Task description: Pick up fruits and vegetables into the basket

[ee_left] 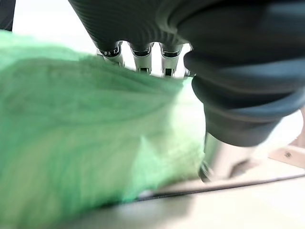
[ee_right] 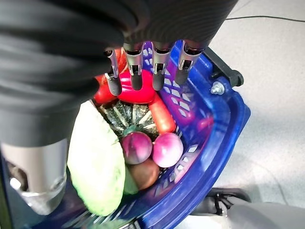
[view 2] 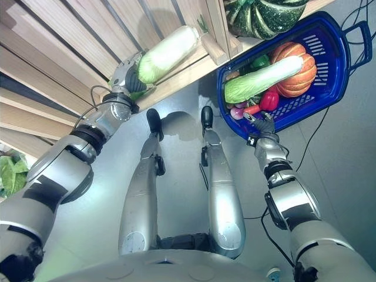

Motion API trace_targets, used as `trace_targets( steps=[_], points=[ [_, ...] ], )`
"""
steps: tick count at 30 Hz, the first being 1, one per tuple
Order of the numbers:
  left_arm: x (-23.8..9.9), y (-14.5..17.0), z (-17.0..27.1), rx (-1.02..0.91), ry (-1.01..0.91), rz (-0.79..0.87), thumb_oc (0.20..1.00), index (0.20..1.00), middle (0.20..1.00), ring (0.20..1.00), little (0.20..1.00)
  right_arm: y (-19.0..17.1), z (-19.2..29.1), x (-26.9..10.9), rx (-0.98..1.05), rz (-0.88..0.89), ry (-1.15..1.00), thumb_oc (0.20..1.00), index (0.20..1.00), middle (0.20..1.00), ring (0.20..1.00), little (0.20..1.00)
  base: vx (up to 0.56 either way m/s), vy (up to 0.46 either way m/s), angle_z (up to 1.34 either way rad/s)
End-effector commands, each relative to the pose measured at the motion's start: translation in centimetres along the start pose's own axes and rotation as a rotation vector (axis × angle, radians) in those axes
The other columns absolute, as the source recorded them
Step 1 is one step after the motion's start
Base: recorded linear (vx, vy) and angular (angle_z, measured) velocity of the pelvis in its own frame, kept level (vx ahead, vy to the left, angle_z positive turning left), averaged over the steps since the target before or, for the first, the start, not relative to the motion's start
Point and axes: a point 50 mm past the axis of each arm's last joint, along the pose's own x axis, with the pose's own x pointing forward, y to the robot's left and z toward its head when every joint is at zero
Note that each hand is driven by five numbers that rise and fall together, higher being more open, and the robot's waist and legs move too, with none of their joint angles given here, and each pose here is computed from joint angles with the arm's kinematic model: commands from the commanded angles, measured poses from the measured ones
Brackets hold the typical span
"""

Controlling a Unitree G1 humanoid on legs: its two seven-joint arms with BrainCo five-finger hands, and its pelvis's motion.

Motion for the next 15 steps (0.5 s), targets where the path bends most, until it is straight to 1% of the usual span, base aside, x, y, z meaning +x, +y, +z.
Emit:
trace_targets(
  steps=[1, 15],
  points=[
    [-0.87, -0.90, -2.76, -0.025, 0.151, -0.046, 0.200, 0.200, 0.200, 0.200, 0.200, -1.08, -0.96, -0.08, -0.029, -0.026, 0.017, 1.000, 1.000, 1.000, 1.000, 1.000, 0.00, 0.000, 0.00],
    [-1.17, -0.95, -3.49, -0.041, 0.167, -0.052, 0.200, 0.200, 0.200, 0.200, 0.200, -0.78, -0.76, -0.08, -0.028, -0.024, 0.006, 1.000, 1.000, 1.000, 1.000, 1.000, 0.00, 0.000, 0.00]
  ],
)
